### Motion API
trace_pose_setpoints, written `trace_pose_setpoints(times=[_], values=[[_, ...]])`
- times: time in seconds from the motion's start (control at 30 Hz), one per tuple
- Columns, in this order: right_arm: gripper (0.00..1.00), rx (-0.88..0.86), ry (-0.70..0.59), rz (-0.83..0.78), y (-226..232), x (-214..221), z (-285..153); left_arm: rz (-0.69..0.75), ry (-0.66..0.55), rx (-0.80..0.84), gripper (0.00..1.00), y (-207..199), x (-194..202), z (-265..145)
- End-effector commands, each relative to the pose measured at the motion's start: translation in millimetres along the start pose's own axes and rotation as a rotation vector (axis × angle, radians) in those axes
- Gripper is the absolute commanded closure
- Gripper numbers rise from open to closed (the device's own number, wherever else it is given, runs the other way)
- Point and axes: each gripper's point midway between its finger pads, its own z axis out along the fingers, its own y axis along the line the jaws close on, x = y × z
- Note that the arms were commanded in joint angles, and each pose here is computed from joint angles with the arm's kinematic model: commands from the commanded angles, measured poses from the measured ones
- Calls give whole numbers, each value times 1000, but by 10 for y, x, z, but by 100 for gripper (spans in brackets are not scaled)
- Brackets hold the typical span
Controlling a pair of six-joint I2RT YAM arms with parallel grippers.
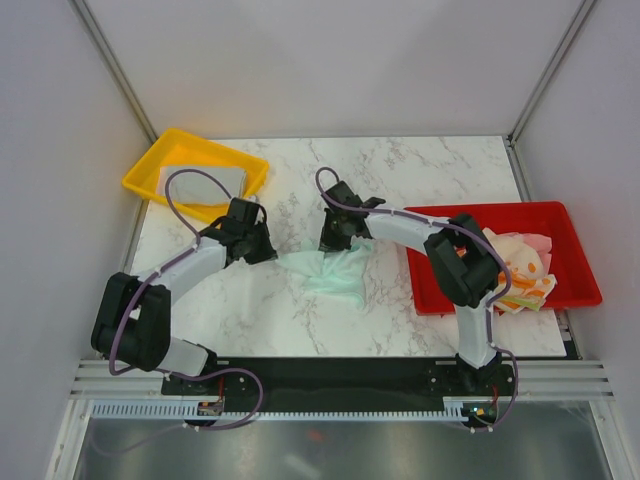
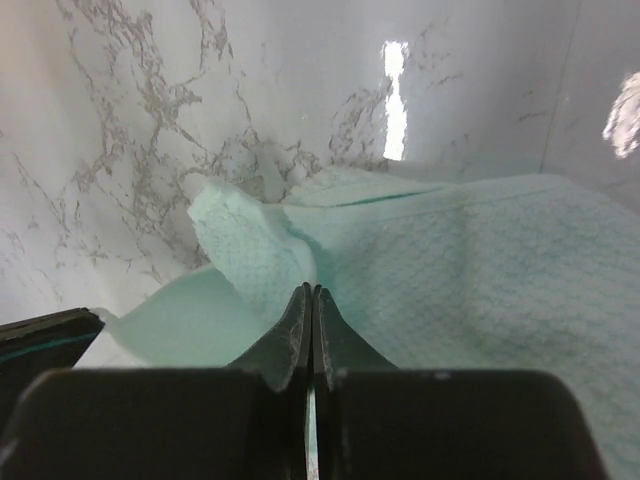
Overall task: Fold and stack the towels
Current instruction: Flatten out the crumpled towel
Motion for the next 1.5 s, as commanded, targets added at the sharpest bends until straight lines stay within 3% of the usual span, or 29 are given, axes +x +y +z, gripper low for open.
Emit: trace_pose_setpoints(times=[0.0,0.1,0.2,0.33,0.47,0.6,0.7,0.83,1.03,1.17,1.4,1.47], values=[[100,-48,-164,0,176,-610,-422,10,-143,130,98,-436,-526,-234],[100,72,-308,-37,-85,-1009,-903,42,-228,253,98,-808,-874,-600],[100,123,-461,-73,-173,-1187,-1670,74,-282,385,98,-1136,-1055,-1031],[100,156,-422,-56,-317,-781,-1765,79,-242,380,98,-1154,-885,-1126],[100,124,-324,-53,-257,-66,-1321,30,-142,205,98,-670,-422,-657],[92,128,-253,-67,-71,155,-840,-20,-122,-16,98,-114,-182,-267],[78,62,-204,-142,284,127,-629,-65,-120,-92,98,149,-114,-121],[60,-23,-240,-349,652,-128,-840,-159,-129,-166,98,488,-100,-45],[41,-171,-257,-693,733,-460,-1048,-240,-151,-158,98,633,-170,-6],[41,-329,-179,-945,727,-491,-866,-237,-125,-157,98,632,-164,82],[40,-654,69,-1069,749,-273,-370,-228,-111,-173,98,658,-159,149],[38,-764,82,-1099,897,-257,-383,-231,-114,-179,98,670,-169,151]])
